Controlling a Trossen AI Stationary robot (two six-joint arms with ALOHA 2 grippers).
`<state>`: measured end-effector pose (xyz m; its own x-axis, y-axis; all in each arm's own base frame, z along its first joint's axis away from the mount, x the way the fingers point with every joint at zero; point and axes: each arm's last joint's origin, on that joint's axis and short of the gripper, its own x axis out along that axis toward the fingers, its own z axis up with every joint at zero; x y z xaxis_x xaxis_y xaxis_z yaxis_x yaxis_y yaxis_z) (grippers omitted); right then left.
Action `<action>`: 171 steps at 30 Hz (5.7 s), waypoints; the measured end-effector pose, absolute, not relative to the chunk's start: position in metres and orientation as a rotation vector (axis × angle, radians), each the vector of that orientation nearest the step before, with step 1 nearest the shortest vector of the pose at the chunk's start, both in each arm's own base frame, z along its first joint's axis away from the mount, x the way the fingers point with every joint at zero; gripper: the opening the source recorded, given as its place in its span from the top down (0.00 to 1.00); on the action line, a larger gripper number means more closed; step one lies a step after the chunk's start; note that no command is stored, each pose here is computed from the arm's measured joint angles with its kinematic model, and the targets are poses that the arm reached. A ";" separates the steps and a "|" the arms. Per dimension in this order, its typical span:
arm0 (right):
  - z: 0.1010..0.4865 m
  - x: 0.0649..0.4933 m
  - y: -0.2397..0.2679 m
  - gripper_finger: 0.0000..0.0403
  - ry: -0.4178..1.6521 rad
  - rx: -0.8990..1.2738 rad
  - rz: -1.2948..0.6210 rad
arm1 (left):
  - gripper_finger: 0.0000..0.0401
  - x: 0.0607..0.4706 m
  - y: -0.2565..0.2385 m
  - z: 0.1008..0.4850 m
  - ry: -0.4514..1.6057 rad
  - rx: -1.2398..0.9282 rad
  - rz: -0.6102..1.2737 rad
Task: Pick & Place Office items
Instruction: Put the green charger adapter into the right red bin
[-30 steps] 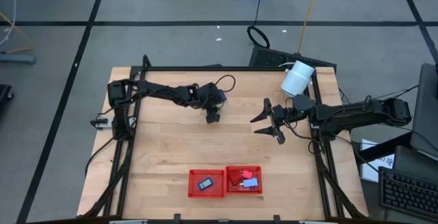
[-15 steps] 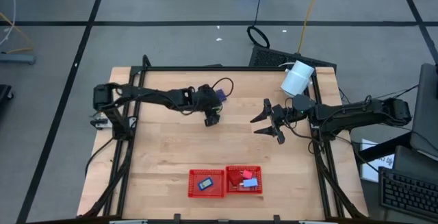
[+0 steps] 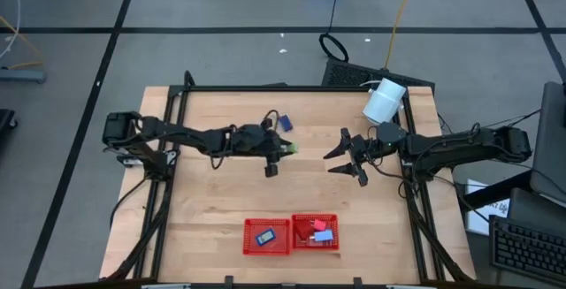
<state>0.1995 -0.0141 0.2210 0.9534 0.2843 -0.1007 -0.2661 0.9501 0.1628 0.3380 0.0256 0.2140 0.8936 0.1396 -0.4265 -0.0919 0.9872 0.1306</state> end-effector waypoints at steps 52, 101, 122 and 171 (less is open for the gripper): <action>0.202 0.262 0.011 0.29 -0.060 0.079 -0.048 | 0.68 0.317 -0.004 0.211 -0.024 0.070 -0.052; 0.206 0.289 0.030 0.48 -0.043 -0.067 -0.039 | 0.70 0.319 -0.013 0.211 0.010 0.100 -0.066; 0.206 0.287 0.030 0.68 -0.008 -0.074 -0.037 | 0.65 0.319 -0.013 0.210 0.018 0.102 -0.064; 0.205 0.210 0.138 0.69 0.280 0.131 0.268 | 0.67 0.243 0.002 0.236 0.047 -0.060 0.072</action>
